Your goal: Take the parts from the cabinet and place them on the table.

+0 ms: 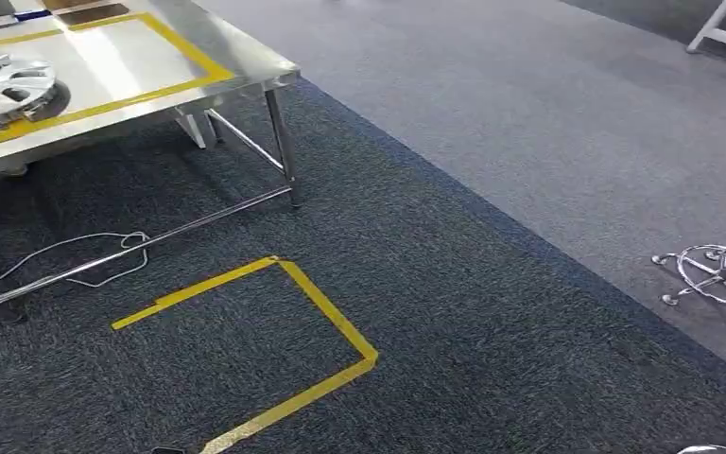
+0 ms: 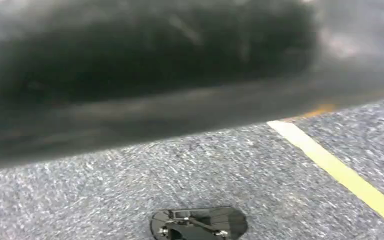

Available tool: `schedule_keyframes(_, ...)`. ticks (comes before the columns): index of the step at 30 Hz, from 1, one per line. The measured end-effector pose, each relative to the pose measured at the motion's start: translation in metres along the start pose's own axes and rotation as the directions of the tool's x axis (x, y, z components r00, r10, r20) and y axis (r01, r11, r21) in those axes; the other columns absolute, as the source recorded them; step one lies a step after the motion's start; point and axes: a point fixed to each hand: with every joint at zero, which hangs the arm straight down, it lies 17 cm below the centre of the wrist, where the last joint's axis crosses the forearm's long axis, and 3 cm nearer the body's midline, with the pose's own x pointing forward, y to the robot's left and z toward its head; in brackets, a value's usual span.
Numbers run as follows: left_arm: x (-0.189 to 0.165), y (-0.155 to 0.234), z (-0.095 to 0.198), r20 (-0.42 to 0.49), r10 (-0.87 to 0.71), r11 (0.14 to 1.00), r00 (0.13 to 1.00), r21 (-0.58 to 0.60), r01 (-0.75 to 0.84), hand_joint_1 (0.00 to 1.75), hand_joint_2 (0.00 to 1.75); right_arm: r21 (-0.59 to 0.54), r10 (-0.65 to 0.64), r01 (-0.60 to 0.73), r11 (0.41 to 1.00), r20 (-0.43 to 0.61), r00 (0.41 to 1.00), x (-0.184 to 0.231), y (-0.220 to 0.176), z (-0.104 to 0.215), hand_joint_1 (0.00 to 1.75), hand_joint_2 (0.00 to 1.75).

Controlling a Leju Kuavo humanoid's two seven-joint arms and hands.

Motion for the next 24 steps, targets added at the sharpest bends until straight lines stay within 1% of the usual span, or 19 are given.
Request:
schedule_keyframes(7, 0.001, 0.000, 0.000, 0.002, -0.001, 1.000, 1.000, 0.000, 0.001, 0.00, 0.00, -0.002, 0.001, -0.001, 1.000, 0.002, 1.000, 0.001, 0.000, 0.000, 0.00, 0.00)
schedule_keyframes(9, 0.004, 0.001, -0.002, 0.011, -0.007, 1.000, 1.000, 0.002, 0.007, 0.00, 0.00, -0.001, 0.004, -0.004, 1.000, -0.010, 1.000, -0.005, 0.003, -0.001, 0.00, 0.00)
schedule_keyframes(10, -0.005, 0.003, 0.002, -0.004, -0.014, 1.000, 1.000, 0.005, 0.014, 0.00, 0.00, 0.003, 0.008, -0.008, 1.000, -0.011, 1.000, -0.004, 0.006, -0.002, 0.00, 0.00)
schedule_keyframes(11, -0.006, 0.004, 0.002, -0.007, -0.014, 1.000, 1.000, 0.009, 0.014, 0.00, 0.00, 0.004, 0.008, -0.008, 1.000, -0.015, 1.000, -0.006, 0.006, -0.002, 0.00, 0.00)
schedule_keyframes(17, -0.011, 0.007, 0.003, -0.024, -0.015, 1.000, 1.000, 0.016, 0.015, 0.00, 0.00, 0.005, 0.003, -0.003, 1.000, -0.017, 1.000, -0.004, 0.009, -0.003, 0.00, 0.00)
schedule_keyframes(21, -0.008, 0.002, 0.003, -0.022, -0.010, 1.000, 1.000, 0.007, 0.010, 0.00, 0.00, 0.003, 0.002, -0.002, 1.000, -0.033, 0.999, -0.013, 0.009, -0.001, 0.00, 0.00)
schedule_keyframes(24, -0.013, 0.004, 0.005, -0.029, -0.015, 1.000, 0.999, 0.009, 0.016, 0.00, 0.00, 0.003, 0.008, -0.008, 1.000, -0.022, 1.000, -0.007, 0.008, -0.003, 0.00, 0.00)
